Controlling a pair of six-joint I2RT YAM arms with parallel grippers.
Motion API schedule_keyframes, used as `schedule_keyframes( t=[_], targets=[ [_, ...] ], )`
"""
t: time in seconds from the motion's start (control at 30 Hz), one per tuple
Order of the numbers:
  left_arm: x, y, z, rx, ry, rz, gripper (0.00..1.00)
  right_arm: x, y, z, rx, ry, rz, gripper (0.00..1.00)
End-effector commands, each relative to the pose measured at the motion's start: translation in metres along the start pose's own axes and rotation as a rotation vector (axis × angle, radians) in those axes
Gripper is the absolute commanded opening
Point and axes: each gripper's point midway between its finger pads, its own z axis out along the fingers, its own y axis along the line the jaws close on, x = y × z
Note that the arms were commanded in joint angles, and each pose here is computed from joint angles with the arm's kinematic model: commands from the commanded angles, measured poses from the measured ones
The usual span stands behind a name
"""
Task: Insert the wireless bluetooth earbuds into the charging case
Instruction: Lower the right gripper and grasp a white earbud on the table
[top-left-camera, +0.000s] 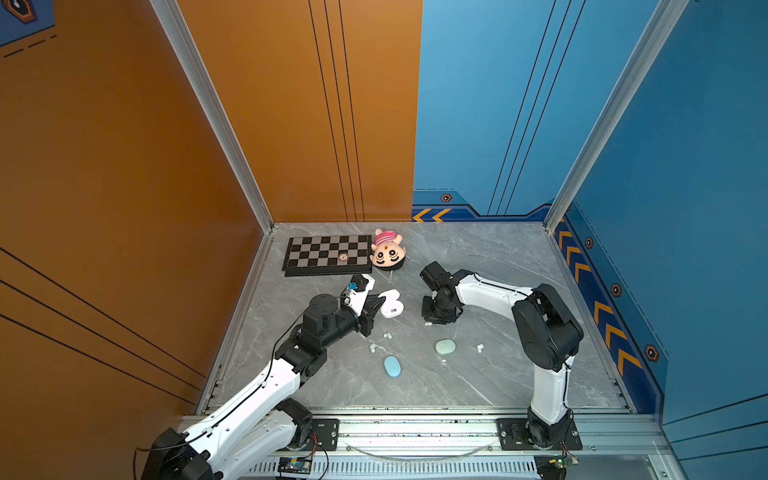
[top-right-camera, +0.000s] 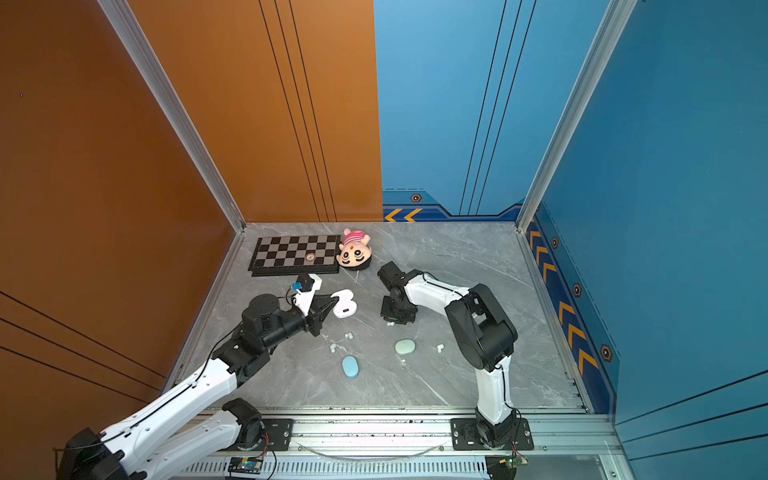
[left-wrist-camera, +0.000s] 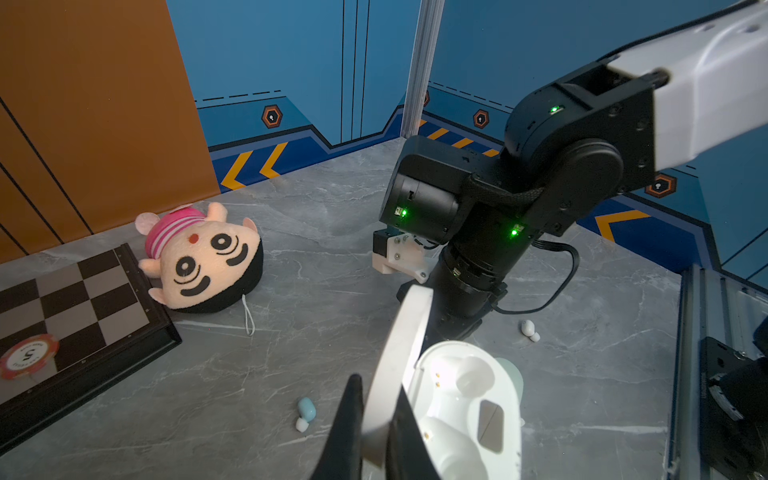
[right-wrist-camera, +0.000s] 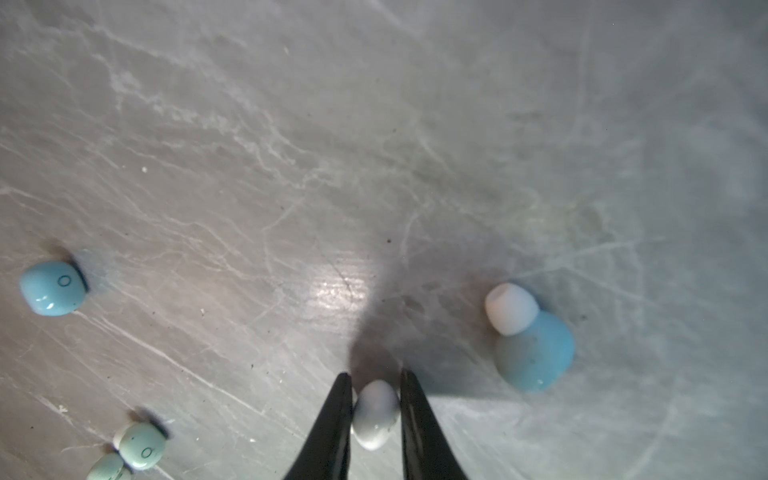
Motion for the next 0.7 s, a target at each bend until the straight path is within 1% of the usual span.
schedule_keyframes(
  t=[0.0, 0.07, 0.13, 0.37, 0.67],
  targets=[
    [-0.014, 0.002, 0.0, -0.001, -0.037, -0.005, 0.0, 0.003, -0.004, 0.012, 0.016, 0.021, -0.01, 0.23],
    [-0.013, 0.002, 0.0, -0.001, -0.034, -0.006, 0.0, 0.003, -0.004, 0.012, 0.013, 0.018, -0.01, 0.23],
    [-0.013, 0.002, 0.0, -0.002, -0.035, -0.005, 0.0, 0.003, -0.003, 0.011, 0.012, 0.018, -0.012, 0.19],
    [-0.012, 0.002, 0.003, -0.001, -0.027, -0.007, 0.0, -0.002, 0.0, 0.005, 0.002, -0.002, -0.025, 0.14],
    [0.0, 0.001, 0.012, 0.011, 0.011, 0.014, 0.0, -0.011, 0.001, -0.018, -0.026, -0.045, -0.044, 0.13]
  ],
)
